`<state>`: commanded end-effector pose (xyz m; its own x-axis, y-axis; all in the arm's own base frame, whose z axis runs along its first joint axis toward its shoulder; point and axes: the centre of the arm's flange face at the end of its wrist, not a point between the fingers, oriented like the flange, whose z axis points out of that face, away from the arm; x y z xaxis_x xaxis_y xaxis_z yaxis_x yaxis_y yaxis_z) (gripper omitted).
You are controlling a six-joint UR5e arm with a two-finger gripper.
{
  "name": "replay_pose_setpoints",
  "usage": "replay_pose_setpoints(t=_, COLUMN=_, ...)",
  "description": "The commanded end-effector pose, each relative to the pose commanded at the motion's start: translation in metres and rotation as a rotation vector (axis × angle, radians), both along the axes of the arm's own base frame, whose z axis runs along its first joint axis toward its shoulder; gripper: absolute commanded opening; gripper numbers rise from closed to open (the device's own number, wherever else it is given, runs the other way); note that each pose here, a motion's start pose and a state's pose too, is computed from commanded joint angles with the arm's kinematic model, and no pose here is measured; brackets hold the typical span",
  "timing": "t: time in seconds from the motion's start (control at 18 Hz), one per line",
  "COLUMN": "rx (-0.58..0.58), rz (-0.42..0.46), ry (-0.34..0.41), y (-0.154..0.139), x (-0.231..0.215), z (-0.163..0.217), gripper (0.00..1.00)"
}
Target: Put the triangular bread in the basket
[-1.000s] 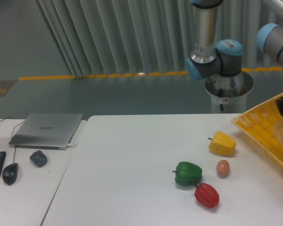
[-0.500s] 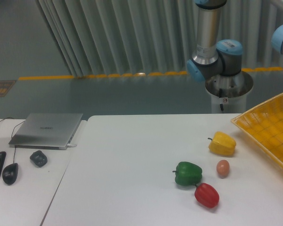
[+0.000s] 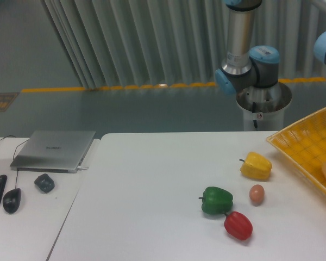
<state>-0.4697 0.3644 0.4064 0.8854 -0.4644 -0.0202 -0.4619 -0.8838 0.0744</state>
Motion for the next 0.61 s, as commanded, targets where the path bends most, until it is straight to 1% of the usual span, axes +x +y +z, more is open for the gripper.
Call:
replay_pose_setpoints(t=0.22, rx=0.006, rz=-0.014, ry=0.005, y=0.012, x=0.008, z=0.002, gripper=1.00)
replay_pose_setpoints(t=0.33, rx=0.008, rz=-0.005, ry=0.009, y=0.026, x=0.023, z=0.003, gripper=1.00)
replay_pose_setpoints(t=0.44, rx=0.017, rz=0.029, ry=0.017, y=0.043, x=0.038, z=0.006, gripper=1.00)
replay_pose_setpoints(t=0.56, rx=0.016, rz=0.018, ry=0.019, y=0.057, x=0.053, z=0.007, gripper=1.00)
replay_pose_setpoints(t=0.61, rx=0.017, rz=0.018, ry=0.020, y=0.058, x=0.059, z=0.007, gripper=1.00)
